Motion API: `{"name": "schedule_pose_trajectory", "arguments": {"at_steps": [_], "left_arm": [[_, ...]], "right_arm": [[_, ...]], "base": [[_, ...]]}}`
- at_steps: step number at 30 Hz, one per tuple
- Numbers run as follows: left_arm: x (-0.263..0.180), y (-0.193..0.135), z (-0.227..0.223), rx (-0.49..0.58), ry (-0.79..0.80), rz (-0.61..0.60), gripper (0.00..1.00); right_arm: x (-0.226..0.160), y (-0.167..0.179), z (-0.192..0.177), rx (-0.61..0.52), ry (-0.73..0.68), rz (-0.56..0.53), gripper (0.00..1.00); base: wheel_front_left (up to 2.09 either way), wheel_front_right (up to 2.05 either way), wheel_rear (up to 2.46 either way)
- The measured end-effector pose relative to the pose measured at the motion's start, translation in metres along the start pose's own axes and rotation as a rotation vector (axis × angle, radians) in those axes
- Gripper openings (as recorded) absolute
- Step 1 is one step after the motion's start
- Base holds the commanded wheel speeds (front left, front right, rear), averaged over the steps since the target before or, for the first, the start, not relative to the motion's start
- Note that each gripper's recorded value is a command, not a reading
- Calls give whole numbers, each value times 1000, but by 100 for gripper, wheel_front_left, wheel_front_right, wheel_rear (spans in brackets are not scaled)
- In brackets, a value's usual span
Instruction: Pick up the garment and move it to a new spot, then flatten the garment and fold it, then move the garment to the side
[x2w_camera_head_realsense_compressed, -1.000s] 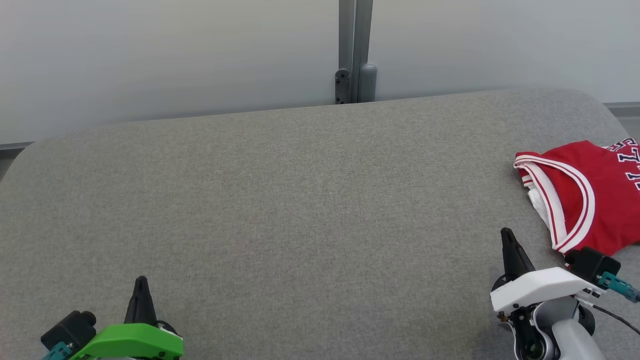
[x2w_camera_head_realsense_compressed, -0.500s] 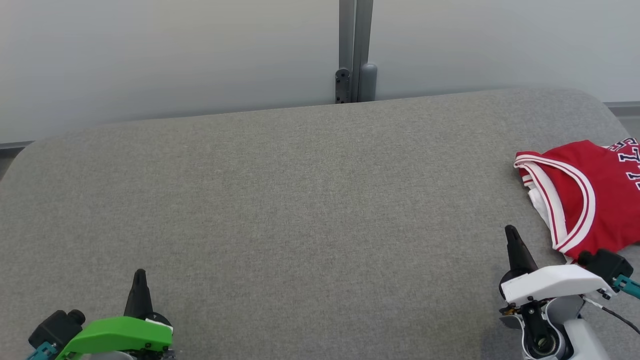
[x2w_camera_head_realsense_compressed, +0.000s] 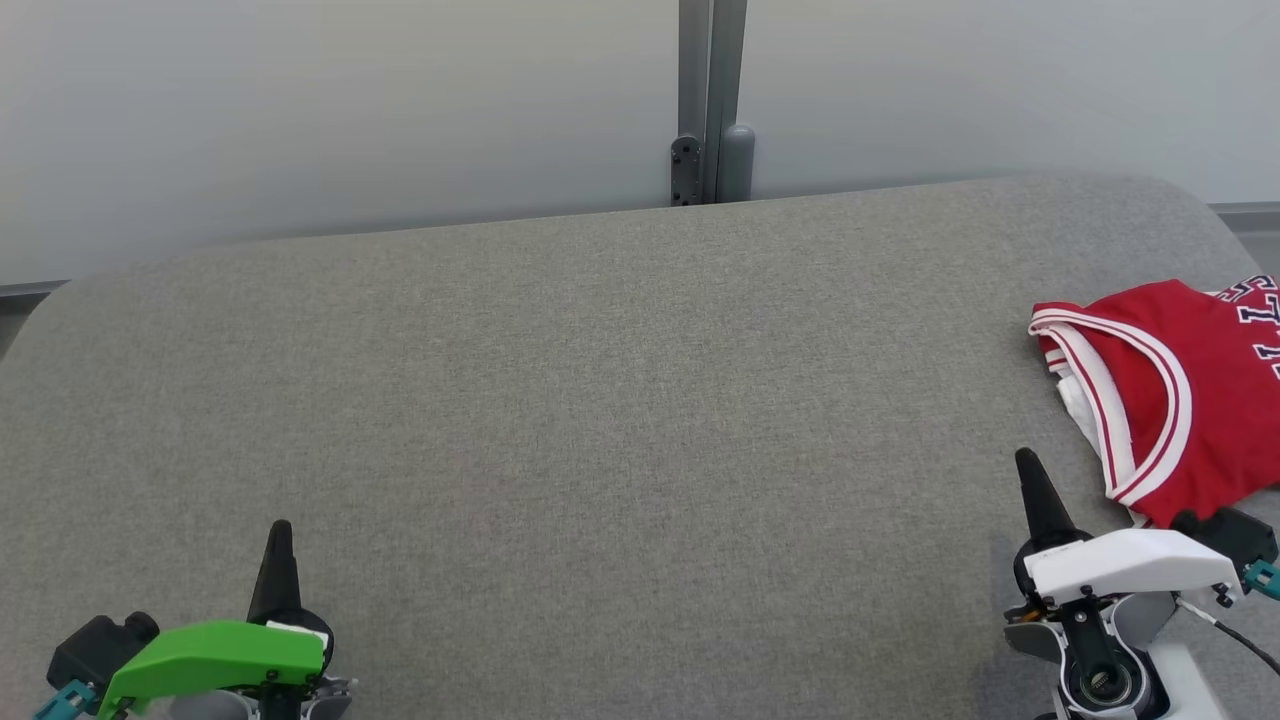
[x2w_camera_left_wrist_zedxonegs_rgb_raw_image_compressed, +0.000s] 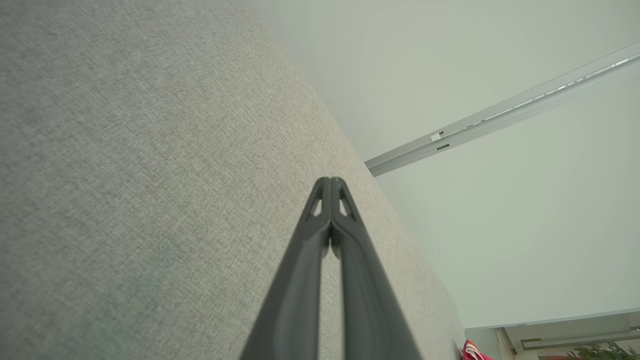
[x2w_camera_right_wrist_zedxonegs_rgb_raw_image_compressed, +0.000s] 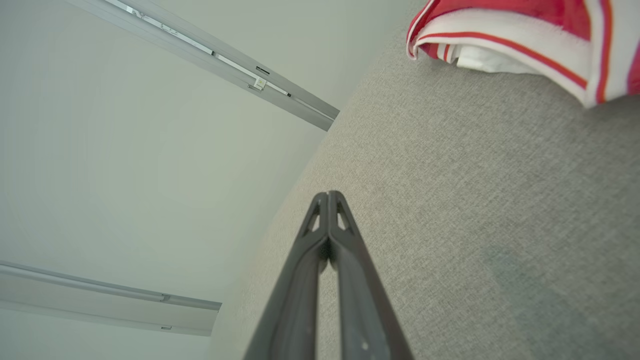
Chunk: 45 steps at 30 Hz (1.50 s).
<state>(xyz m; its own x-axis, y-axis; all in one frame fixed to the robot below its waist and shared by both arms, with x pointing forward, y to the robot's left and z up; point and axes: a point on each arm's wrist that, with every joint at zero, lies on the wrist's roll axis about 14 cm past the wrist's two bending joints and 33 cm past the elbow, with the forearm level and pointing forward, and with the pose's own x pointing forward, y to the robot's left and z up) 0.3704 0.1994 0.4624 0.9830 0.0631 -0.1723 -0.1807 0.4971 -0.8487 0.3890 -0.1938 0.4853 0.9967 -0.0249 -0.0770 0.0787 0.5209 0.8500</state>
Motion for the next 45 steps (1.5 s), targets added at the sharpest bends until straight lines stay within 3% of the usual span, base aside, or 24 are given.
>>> {"name": "schedule_pose_trajectory", "arguments": {"at_steps": [45], "left_arm": [[8,-28,14,-398,17,-120,0]], "right_arm": [[0,12,12,413,1,53,0]], "base": [[0,0,0]]}}
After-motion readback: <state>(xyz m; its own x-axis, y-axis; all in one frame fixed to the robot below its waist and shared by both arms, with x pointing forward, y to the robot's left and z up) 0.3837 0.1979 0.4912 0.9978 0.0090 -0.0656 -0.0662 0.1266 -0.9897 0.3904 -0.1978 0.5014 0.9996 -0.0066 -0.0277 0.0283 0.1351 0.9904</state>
